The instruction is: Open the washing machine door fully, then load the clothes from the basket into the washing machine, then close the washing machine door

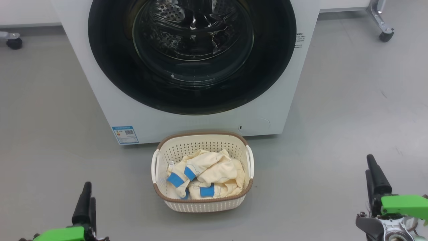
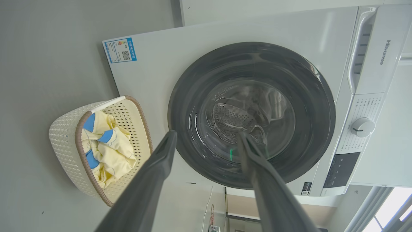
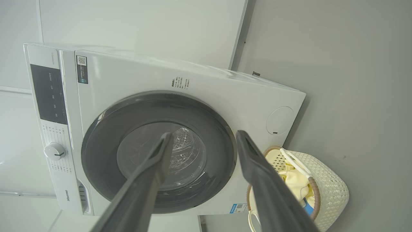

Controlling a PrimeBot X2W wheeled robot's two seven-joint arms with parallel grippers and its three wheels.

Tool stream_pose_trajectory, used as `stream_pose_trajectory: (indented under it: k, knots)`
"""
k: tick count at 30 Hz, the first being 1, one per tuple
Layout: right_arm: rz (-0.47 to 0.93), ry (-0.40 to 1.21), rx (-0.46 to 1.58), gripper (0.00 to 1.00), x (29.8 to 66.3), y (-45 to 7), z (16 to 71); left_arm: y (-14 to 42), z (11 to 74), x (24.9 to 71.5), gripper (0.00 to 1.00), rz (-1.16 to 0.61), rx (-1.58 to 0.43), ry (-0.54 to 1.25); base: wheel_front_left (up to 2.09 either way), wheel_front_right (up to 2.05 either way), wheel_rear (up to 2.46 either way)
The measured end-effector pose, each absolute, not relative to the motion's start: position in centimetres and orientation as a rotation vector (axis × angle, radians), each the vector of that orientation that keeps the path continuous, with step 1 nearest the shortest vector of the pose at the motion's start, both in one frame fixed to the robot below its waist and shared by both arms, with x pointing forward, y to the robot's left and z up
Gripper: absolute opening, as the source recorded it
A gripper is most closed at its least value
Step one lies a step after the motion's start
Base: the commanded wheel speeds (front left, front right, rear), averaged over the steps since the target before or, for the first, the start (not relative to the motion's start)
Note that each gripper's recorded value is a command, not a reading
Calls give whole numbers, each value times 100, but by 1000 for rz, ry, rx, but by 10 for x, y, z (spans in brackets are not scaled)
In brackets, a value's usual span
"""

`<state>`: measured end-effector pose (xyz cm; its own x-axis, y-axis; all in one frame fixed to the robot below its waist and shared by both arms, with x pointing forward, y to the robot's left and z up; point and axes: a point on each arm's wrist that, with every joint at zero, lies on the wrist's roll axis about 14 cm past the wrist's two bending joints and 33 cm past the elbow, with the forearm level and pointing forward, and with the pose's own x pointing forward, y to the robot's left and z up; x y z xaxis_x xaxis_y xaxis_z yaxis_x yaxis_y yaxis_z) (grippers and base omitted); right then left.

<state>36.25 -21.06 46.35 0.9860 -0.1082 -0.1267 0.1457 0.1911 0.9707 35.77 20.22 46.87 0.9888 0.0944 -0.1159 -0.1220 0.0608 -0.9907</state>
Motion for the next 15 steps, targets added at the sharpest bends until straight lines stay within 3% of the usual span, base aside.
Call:
stream_pose_trajectory:
  k: [15]
  knots:
    - [-110, -37, 1210, 100, 372, -206, 492, 197, 507, 364, 100, 71, -1346, -68, 0, 0, 0]
